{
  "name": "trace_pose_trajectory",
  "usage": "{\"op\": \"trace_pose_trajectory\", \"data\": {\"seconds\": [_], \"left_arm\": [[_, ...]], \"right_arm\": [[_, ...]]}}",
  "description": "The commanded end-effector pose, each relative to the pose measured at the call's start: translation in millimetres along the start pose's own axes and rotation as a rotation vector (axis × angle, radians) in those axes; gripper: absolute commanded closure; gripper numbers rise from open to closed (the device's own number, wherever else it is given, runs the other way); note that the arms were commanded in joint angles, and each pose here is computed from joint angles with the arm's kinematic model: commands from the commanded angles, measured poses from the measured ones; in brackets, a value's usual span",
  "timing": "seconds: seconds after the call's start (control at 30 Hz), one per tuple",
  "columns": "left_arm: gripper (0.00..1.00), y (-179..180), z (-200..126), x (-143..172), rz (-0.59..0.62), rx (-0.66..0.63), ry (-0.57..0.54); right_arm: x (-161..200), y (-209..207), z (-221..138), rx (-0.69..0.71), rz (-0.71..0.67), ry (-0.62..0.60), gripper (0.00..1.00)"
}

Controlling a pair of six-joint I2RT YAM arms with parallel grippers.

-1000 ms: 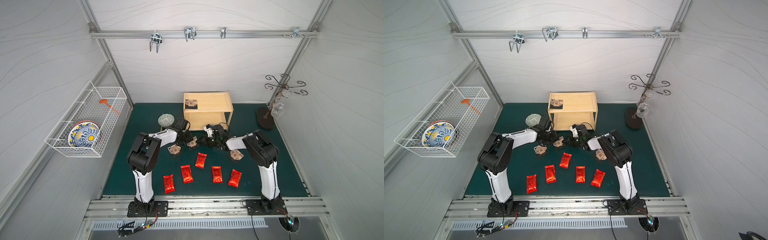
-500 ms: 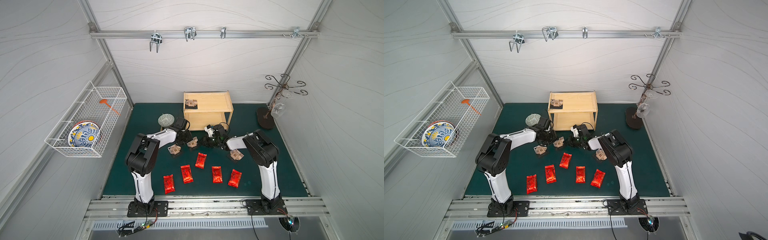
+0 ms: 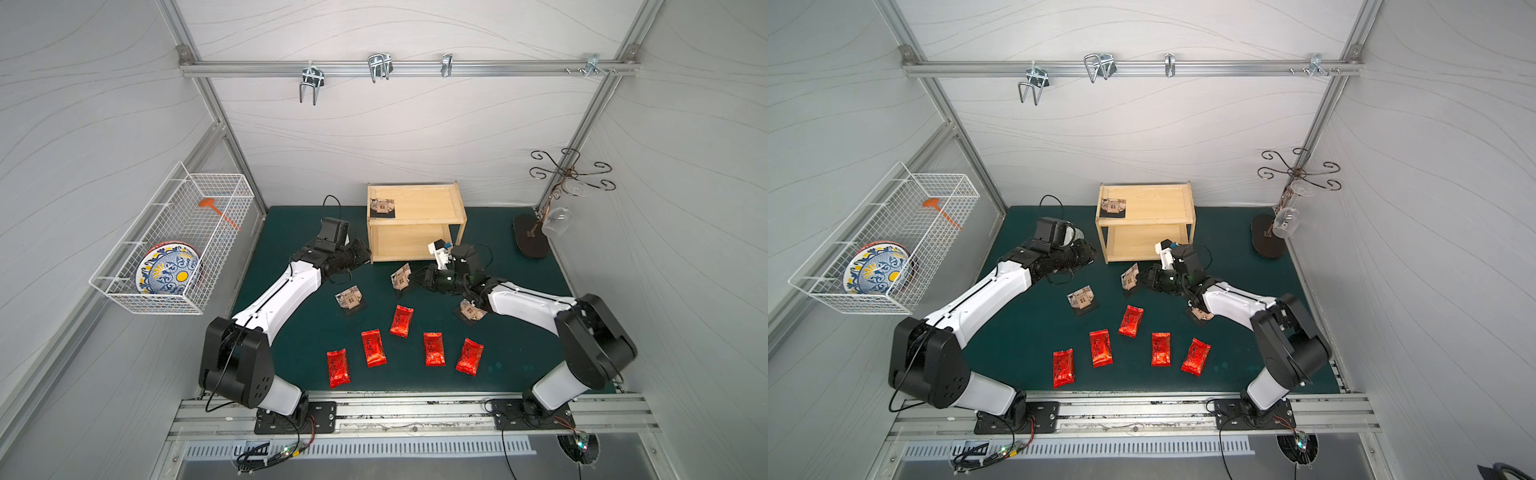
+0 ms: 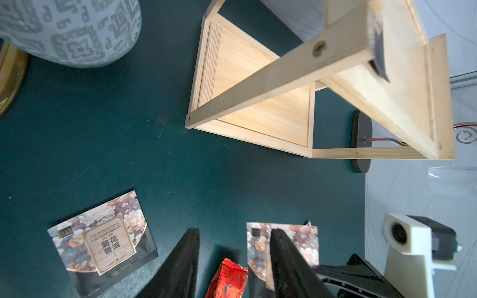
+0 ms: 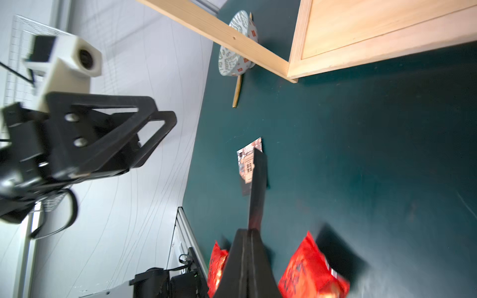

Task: Place the tea bags on the shelf by color
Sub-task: Pick up the tea bag from the center of the board, then place the tea bag on the shelf.

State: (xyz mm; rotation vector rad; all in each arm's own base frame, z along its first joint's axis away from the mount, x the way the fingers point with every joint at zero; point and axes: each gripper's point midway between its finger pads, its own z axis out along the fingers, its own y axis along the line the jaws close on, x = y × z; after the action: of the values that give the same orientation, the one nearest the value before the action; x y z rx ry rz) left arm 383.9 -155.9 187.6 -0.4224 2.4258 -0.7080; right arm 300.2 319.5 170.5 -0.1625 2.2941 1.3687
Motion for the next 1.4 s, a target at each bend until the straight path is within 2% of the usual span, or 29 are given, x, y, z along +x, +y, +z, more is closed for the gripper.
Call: {"op": "trace_pose_trajectory", "data": {"seconds": [0.0, 0.1, 0.23, 0.4, 0.5, 0.6, 0.93, 1.37], "left_arm": [[0.49, 5.9, -11.5, 2.3, 0.008, -0.007, -0.010], [0.49, -0.1, -16.8, 0.7, 0.031, 0.014, -0.031], [0.50, -11.9, -15.4, 4.9, 0.054, 0.039, -0.031], [0.50, -17.6, -13.1, 6.6, 0.056, 0.054, -0.016], [0.50, -19.9, -11.4, 6.4, 0.062, 0.061, -0.007], [0.49, -18.1, -11.1, 4.0, 0.077, 0.046, -0.017], [0.49, -14.6, -2.2, 2.3, 0.073, 0.040, -0.015], [0.49, -9.3, -3.7, 2.2, 0.058, 0.049, -0.016]], "right_arm": [[-8.5, 24.2, -32.1, 0.023, -0.048, -0.057, 1.00], [-33.7, 48.6, -52.2, 0.024, -0.081, -0.123, 1.00], [-82.7, 65.0, -59.7, 0.017, -0.100, -0.171, 1.00], [-154.1, 69.6, -56.7, -0.009, -0.106, -0.252, 1.00], [-199.3, 58.9, -55.1, -0.018, -0.065, -0.270, 1.00], [-221.7, 49.8, -43.9, -0.005, -0.040, -0.252, 1.00], [-232.6, 30.9, -2.5, 0.063, 0.027, -0.155, 1.00], [-223.3, 2.7, 17.7, 0.174, 0.025, -0.127, 1.00]]}}
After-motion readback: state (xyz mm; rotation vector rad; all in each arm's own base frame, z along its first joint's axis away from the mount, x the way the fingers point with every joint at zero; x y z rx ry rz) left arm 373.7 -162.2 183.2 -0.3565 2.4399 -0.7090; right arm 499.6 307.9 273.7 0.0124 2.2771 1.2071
